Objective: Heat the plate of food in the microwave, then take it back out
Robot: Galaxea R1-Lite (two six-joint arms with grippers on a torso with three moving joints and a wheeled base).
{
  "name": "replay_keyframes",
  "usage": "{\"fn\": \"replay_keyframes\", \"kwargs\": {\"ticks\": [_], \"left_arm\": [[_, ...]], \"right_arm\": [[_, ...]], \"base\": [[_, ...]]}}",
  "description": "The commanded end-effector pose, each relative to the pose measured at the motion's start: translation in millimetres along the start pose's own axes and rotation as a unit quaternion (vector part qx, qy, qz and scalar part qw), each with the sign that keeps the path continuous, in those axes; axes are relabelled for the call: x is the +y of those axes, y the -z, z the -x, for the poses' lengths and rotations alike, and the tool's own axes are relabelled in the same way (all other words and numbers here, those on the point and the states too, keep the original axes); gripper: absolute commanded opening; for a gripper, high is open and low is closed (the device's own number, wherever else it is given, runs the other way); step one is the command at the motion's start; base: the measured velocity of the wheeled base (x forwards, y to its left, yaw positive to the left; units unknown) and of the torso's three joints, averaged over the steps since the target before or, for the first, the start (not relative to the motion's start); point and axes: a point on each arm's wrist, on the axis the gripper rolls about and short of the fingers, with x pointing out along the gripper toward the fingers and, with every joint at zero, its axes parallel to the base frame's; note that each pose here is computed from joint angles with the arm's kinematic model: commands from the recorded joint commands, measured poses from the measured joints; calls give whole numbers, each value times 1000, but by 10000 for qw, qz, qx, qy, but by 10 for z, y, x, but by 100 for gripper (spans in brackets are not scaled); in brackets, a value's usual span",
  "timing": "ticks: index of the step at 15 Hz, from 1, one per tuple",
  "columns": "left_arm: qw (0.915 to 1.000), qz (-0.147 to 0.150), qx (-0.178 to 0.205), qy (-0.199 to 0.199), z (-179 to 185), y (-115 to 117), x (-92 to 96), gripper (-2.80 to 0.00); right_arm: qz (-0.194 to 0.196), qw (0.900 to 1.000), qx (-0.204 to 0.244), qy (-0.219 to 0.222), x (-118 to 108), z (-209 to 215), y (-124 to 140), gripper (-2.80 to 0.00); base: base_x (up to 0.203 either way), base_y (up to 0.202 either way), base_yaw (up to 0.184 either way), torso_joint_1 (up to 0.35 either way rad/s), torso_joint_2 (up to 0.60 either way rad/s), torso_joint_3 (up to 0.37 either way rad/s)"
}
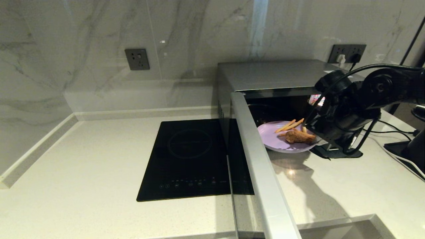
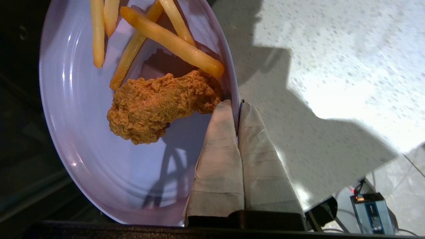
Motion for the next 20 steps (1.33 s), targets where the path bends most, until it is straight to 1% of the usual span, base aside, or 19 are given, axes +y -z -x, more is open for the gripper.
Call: {"fn": "replay_keyframes", "kwargs": {"ticks": [1,4,10,11,13,15,17,18,20], "left_arm": [[10000,2,6,-4,-1,-1,0,-280],[10000,2,6,-4,-1,-1,0,-280],[10000,2,6,-4,-1,-1,0,-280],[10000,2,6,-4,-1,-1,0,-280],[10000,9,6,-4,-1,-1,0,-280],[10000,2,6,-4,-1,-1,0,-280],[10000,4,6,-4,-1,-1,0,-280],[10000,2,6,-4,-1,-1,0,-280],[10000,2,6,-4,-1,-1,0,-280]], "right_arm": [[-43,10000,-26,-58,-90,175,12,-280],[-29,10000,27,-14,-238,311,79,-280],[-102,9999,-46,-103,-750,836,263,-280],[-208,9997,-78,-136,-828,914,292,-280],[-547,9984,-115,-126,-981,1014,359,-280],[-838,9963,-194,38,-1170,1042,365,-280],[-1213,9916,-333,291,-1344,1007,262,-280],[-1439,9877,-456,398,-1434,972,183,-280],[-1719,9807,-822,439,-1585,874,24,-280]], "base": [[0,0,0,0,0,0],[0,0,0,0,0,0],[0,0,0,0,0,0],[0,0,0,0,0,0],[0,0,0,0,0,0],[0,0,0,0,0,0],[0,0,0,0,0,0],[0,0,0,0,0,0],[0,0,0,0,0,0]]}}
